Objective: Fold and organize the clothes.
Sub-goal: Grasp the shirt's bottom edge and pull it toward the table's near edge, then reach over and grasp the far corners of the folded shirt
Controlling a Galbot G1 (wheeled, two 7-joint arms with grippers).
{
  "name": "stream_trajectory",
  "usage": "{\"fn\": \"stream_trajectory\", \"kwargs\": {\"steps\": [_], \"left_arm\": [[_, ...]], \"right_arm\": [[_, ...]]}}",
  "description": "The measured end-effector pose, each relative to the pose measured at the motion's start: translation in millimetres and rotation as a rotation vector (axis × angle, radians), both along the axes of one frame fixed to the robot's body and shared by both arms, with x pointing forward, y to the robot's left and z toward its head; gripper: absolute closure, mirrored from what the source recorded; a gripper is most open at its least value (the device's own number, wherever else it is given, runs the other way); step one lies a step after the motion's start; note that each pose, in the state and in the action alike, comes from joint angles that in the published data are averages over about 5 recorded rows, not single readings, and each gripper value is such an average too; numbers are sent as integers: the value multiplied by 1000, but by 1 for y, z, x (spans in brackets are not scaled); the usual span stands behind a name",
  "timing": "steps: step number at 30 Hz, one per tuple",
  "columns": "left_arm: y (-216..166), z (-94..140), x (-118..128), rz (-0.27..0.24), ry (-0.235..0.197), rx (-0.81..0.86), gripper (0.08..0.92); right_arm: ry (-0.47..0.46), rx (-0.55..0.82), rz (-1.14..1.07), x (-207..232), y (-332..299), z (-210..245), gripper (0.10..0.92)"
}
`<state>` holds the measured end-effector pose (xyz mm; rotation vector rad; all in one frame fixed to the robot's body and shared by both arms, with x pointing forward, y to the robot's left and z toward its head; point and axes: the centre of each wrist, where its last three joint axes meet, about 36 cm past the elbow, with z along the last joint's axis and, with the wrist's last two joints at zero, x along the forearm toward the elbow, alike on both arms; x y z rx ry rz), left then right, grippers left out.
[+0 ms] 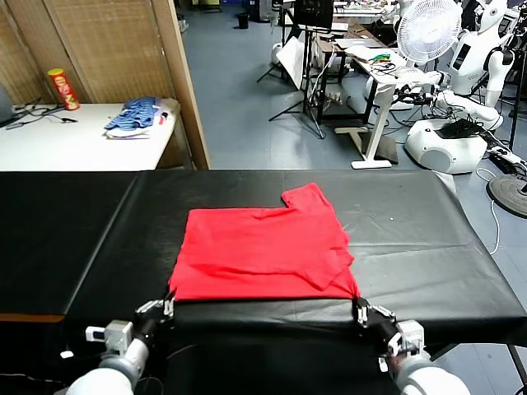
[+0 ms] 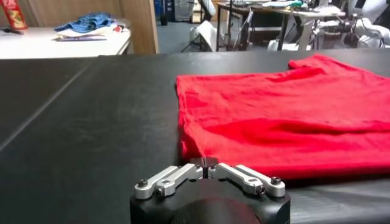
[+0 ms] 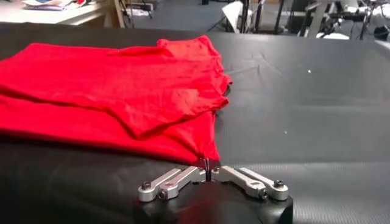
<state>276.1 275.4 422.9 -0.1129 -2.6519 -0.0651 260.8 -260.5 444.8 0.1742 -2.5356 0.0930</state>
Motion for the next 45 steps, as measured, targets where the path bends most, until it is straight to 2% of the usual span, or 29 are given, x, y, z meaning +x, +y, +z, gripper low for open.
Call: {"fn": "stream_trajectory", "kwargs": {"steps": [4,6,8,11,14,18,22,28,32,36,41,45], "left_arm": [[-1,11,-8,-1,23,14,511],[-2,19,-13,0,36,16,428],[-2,30,-16,-2,56,9,320],[-1,51,-12,-25,93,-33,218],[3,67,6,-72,111,-96,204],[11,77,51,-102,69,-136,202],[20,78,107,-88,22,-144,201],[23,71,187,-56,18,-136,201],[19,65,231,-39,32,-114,201],[17,52,265,-18,74,-107,201],[19,35,292,1,126,-117,201],[23,27,304,18,155,-117,216]], "right_arm": [[-17,3,8,-5,-1,26,331],[-53,18,16,-1,-3,37,262],[-102,26,22,8,-7,45,236],[-176,11,19,35,-14,49,226],[-225,-5,10,75,-21,48,224],[-282,-7,0,137,-26,47,224],[-302,4,-16,199,-25,39,224],[-218,3,-33,281,-14,25,224],[-132,-16,-40,326,1,17,224],[-87,-3,-11,359,20,11,224],[-56,17,15,382,35,2,224],[-20,33,11,391,38,-7,231]]}}
